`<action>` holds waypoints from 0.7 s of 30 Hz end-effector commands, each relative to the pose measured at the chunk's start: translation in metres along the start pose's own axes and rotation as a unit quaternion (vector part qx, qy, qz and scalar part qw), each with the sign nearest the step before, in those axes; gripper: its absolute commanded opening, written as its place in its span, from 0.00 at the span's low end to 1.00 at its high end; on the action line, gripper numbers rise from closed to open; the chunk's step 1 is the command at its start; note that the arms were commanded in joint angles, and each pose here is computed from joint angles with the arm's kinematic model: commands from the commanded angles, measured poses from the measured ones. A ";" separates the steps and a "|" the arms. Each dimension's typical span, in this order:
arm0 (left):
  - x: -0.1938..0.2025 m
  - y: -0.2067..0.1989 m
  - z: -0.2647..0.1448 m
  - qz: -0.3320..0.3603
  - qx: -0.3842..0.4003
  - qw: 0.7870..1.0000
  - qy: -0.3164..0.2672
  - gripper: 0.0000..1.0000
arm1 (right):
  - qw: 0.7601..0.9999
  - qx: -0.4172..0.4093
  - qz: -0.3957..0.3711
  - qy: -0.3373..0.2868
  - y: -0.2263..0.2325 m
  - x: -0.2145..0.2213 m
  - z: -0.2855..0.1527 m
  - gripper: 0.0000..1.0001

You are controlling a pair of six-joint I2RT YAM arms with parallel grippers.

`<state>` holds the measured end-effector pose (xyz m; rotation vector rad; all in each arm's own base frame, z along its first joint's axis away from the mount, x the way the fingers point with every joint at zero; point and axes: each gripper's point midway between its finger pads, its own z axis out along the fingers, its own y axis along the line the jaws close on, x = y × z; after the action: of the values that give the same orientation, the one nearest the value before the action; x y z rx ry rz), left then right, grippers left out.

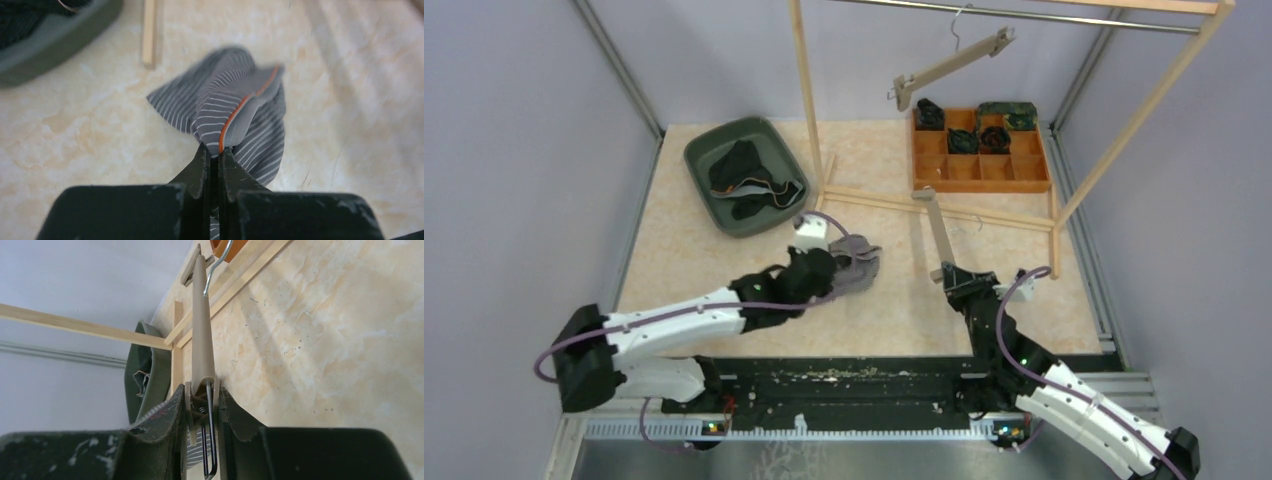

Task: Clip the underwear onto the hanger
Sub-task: Adjust the underwear at the center of the board.

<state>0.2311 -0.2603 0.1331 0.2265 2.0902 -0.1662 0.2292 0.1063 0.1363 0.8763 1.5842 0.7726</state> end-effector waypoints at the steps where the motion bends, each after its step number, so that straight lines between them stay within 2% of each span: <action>1: -0.093 0.014 -0.016 -0.094 0.068 0.986 -0.119 0.00 | 0.999 -0.018 0.020 -0.024 0.016 -0.016 -0.001 0.00; 6: -0.168 0.031 -0.042 -0.112 0.073 0.975 -0.175 0.00 | 0.999 -0.018 0.019 -0.027 0.016 -0.018 -0.001 0.00; 10: -0.219 0.038 -0.068 -0.101 0.061 0.972 -0.201 0.00 | 0.999 -0.017 0.018 -0.026 0.015 -0.017 0.000 0.00; 13: -0.246 0.055 -0.082 -0.092 0.024 0.975 -0.201 0.00 | 0.999 -0.017 0.018 -0.026 0.016 -0.017 0.000 0.00; 15: -0.255 0.065 -0.083 -0.085 0.002 0.978 -0.193 0.00 | 0.999 -0.018 0.019 -0.027 0.016 -0.017 0.000 0.00; 21: -0.229 0.075 -0.065 -0.075 -0.016 0.986 -0.149 0.00 | 0.999 -0.017 0.019 -0.027 0.015 -0.017 0.000 0.00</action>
<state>0.3062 -0.2032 0.4054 -0.0439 1.6838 -0.3547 0.2293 0.1032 0.1369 0.8760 1.5781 0.7621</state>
